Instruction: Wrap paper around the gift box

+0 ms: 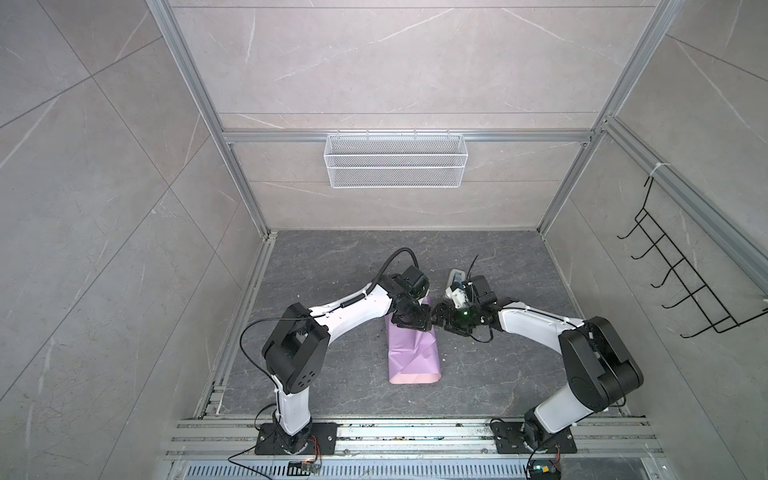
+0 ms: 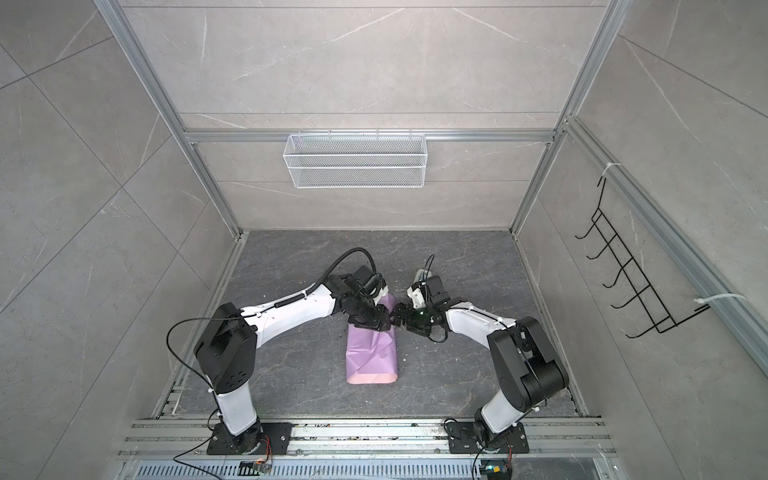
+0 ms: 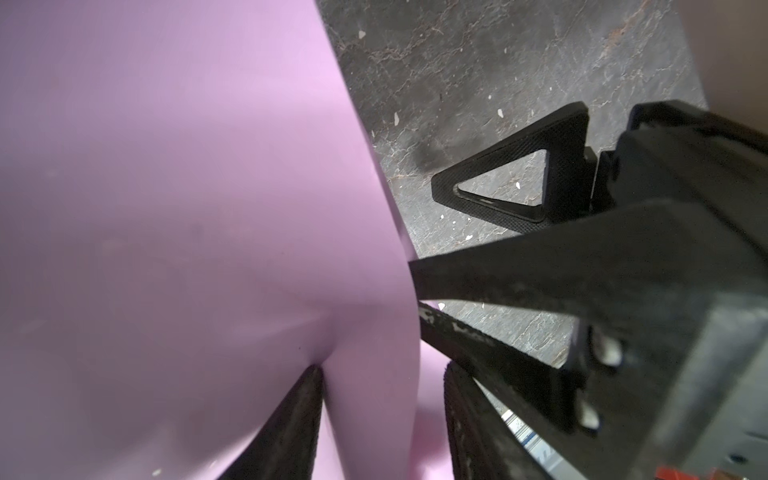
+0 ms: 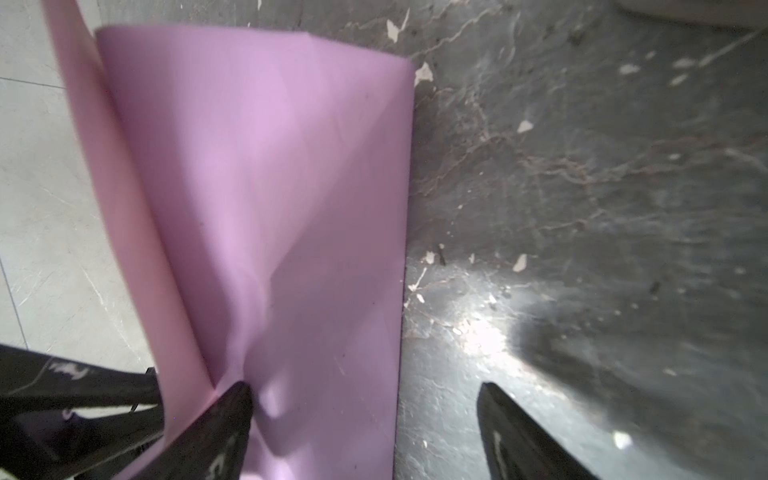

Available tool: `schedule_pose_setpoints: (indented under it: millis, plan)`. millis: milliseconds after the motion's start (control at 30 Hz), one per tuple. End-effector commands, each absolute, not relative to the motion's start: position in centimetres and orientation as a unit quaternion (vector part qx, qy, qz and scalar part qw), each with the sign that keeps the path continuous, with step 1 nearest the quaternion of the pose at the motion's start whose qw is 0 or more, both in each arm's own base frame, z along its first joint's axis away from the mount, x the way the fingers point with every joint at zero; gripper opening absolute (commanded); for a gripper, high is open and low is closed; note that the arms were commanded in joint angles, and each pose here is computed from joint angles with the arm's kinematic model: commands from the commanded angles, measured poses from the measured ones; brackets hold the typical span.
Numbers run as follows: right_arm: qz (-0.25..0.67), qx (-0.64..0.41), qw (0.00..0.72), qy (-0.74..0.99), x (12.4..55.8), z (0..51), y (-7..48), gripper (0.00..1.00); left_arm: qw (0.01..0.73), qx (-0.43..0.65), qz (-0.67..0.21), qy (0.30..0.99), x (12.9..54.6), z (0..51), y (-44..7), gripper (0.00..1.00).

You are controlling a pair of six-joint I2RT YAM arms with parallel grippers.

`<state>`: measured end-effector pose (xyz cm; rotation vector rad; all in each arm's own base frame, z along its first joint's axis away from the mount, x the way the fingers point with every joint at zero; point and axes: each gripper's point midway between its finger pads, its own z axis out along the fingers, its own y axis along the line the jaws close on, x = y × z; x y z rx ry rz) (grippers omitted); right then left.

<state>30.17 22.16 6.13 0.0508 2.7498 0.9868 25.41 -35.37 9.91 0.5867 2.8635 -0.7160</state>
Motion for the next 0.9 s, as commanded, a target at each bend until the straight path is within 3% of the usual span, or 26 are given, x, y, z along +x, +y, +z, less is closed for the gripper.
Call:
schedule_pose_setpoints:
  millis: [0,333,867]
  plan:
    - [0.28,0.034,0.078,0.956,28.9,4.4,20.6,0.86,0.032,0.187,-0.215,0.958,24.6,5.5,-35.0,0.56]
    - [0.302,0.06,0.105,0.946,31.1,6.9,18.1,0.87,0.032,0.188,-0.214,0.958,24.6,5.3,-34.9,0.67]
    - [0.409,0.029,0.126,0.903,33.2,8.9,22.2,0.91,0.037,0.19,-0.22,0.956,24.6,5.7,-35.1,0.73]
